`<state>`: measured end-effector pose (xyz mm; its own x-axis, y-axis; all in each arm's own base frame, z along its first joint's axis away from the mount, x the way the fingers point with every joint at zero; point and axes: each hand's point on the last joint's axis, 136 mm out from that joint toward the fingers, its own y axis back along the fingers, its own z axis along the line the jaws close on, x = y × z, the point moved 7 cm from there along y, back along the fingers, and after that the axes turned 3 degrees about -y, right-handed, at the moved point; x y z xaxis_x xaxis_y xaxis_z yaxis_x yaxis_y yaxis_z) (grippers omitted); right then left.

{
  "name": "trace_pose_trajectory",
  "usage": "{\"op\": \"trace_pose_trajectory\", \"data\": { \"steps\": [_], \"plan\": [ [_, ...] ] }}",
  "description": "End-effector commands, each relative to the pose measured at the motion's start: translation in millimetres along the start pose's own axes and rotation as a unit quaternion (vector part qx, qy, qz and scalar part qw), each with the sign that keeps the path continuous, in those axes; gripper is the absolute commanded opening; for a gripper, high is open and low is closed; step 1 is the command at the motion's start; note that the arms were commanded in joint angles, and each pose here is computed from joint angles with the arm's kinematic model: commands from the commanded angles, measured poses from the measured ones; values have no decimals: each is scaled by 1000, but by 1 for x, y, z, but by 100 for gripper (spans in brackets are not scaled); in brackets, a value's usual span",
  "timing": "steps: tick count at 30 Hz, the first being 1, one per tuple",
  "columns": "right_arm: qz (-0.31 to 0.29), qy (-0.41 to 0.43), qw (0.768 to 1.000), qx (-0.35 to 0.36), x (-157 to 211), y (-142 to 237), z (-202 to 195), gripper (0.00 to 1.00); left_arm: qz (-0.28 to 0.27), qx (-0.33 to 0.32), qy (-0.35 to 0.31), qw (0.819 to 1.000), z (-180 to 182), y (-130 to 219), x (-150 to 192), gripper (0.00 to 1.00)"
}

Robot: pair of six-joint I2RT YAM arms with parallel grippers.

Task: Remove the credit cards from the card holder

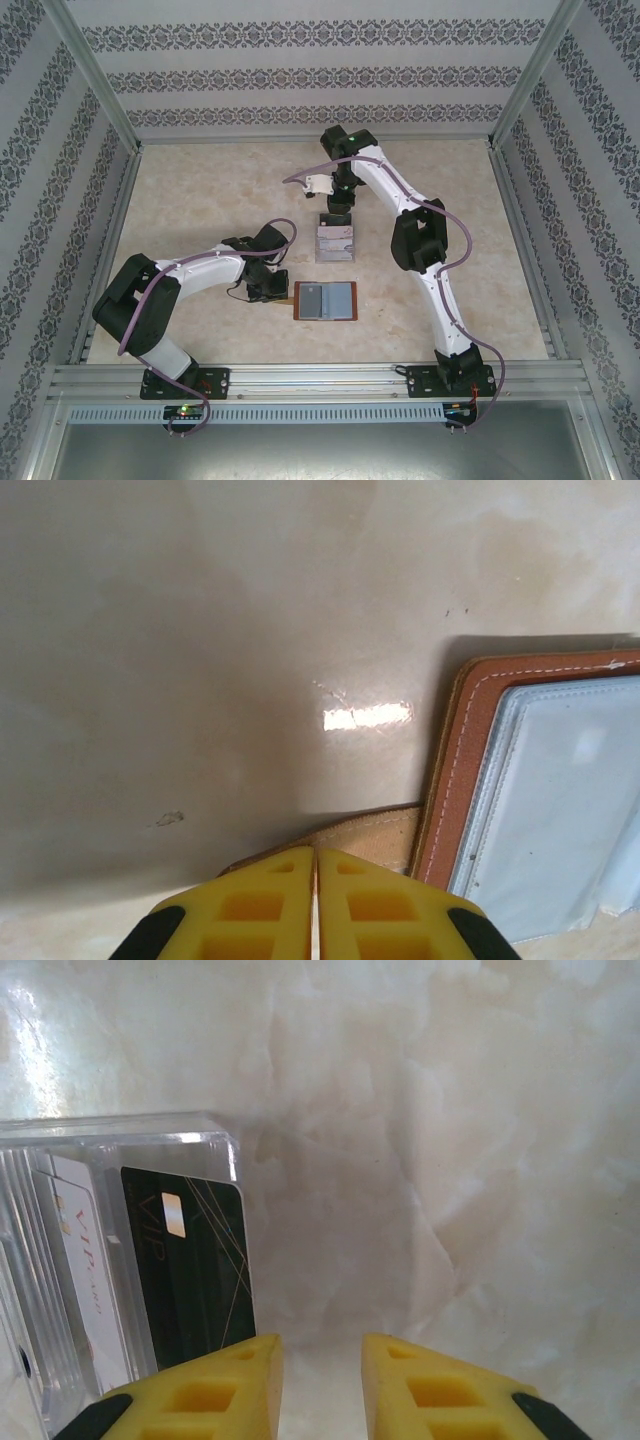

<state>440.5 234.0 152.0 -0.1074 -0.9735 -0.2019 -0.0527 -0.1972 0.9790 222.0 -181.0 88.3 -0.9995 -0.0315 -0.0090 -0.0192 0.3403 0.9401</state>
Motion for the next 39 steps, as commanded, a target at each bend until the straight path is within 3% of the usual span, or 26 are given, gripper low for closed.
{"op": "trace_pose_trajectory", "data": {
  "steps": [1, 14, 27, 32, 39],
  "plan": [
    [-10, 1, 1000, -1, -7, 14, 9, 29, -1, 9, 1, 1000, -1, 1, -4, 10],
    [-56, -46, 995, 75, -18, 56, 4, 35, 12, 29, -2, 1000, -1, -4, 2, 10],
    [-125, -151, 976, 95, -23, 72, 57, 35, 32, 40, -16, 999, -5, -10, 18, 10],
    [-164, -243, 951, 100, -17, 76, 76, 35, 24, 43, -23, 999, -9, -5, 20, 10],
    [-209, -409, 885, 73, 2, 65, 105, 32, -1, 40, -27, 999, -12, 4, 15, 10]
  ]
}}
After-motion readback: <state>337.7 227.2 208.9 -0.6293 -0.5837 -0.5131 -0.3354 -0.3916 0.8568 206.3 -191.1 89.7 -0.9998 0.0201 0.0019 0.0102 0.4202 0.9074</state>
